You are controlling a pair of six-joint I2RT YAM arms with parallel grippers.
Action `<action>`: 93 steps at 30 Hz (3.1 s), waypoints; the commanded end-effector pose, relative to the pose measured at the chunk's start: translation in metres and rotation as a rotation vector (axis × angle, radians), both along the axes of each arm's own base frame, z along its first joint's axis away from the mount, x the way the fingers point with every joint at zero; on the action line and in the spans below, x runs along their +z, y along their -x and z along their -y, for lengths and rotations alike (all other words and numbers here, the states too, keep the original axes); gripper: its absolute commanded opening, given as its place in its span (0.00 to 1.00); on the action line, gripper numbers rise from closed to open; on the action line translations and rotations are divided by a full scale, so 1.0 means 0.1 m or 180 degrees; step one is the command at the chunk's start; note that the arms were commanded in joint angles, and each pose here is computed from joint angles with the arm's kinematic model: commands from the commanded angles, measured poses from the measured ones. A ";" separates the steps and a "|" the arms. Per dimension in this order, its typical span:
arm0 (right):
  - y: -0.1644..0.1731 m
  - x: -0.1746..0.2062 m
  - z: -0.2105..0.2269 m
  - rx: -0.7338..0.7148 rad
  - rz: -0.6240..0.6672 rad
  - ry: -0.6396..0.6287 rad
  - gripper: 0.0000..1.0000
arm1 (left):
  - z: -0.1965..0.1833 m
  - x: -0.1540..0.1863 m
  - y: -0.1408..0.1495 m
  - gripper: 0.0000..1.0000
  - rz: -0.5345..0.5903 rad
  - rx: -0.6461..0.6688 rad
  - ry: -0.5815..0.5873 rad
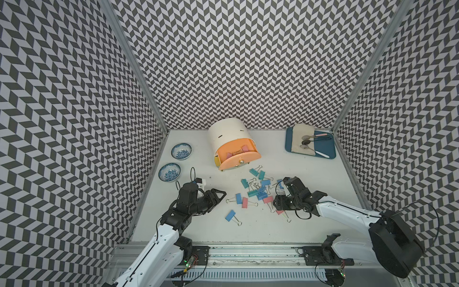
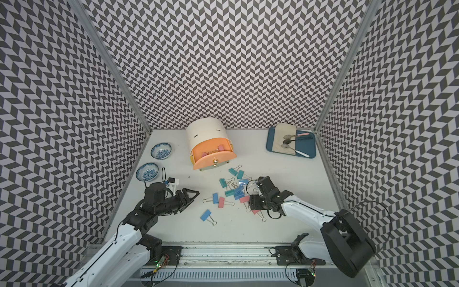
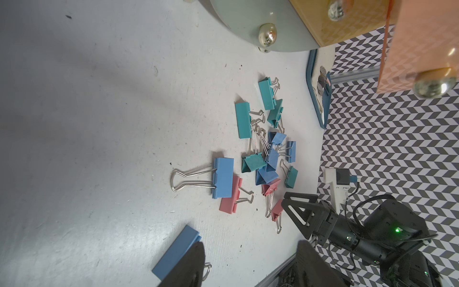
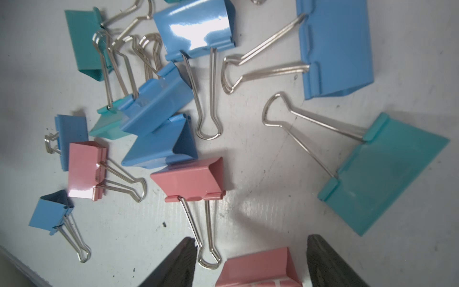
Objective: Put the binder clips in the drawer according to color
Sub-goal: Pick up the binder clip at the center of the board.
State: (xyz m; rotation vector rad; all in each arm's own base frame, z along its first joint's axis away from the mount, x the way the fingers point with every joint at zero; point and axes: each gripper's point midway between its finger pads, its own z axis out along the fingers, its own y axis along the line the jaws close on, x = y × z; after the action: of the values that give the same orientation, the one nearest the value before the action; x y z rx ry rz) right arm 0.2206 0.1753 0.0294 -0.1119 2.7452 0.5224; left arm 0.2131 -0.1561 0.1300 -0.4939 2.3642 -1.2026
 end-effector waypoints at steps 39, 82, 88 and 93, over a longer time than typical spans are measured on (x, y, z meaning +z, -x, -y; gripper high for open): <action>0.54 -0.20 -0.06 0.0001 -0.0150 0.0451 0.76 | 0.08 0.22 -0.06 0.63 0.0243 0.0008 0.0098; 0.44 0.05 -0.09 -0.0022 0.0176 0.0628 0.47 | 0.14 0.37 -0.11 0.63 0.0334 0.0021 0.0137; 0.32 0.31 -0.17 -0.0043 0.0328 0.0539 0.46 | 0.15 0.52 -0.15 0.63 0.0430 0.0013 0.0137; 0.11 0.64 -0.22 -0.0100 0.0496 0.0415 0.46 | 0.15 0.67 -0.19 0.63 0.0506 0.0015 0.0120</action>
State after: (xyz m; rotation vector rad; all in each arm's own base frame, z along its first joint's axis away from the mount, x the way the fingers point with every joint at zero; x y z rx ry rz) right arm 0.1944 0.1960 0.0678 -0.1472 2.6911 0.2916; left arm 0.2280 -0.1708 0.1802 -0.4391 2.2448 -1.2510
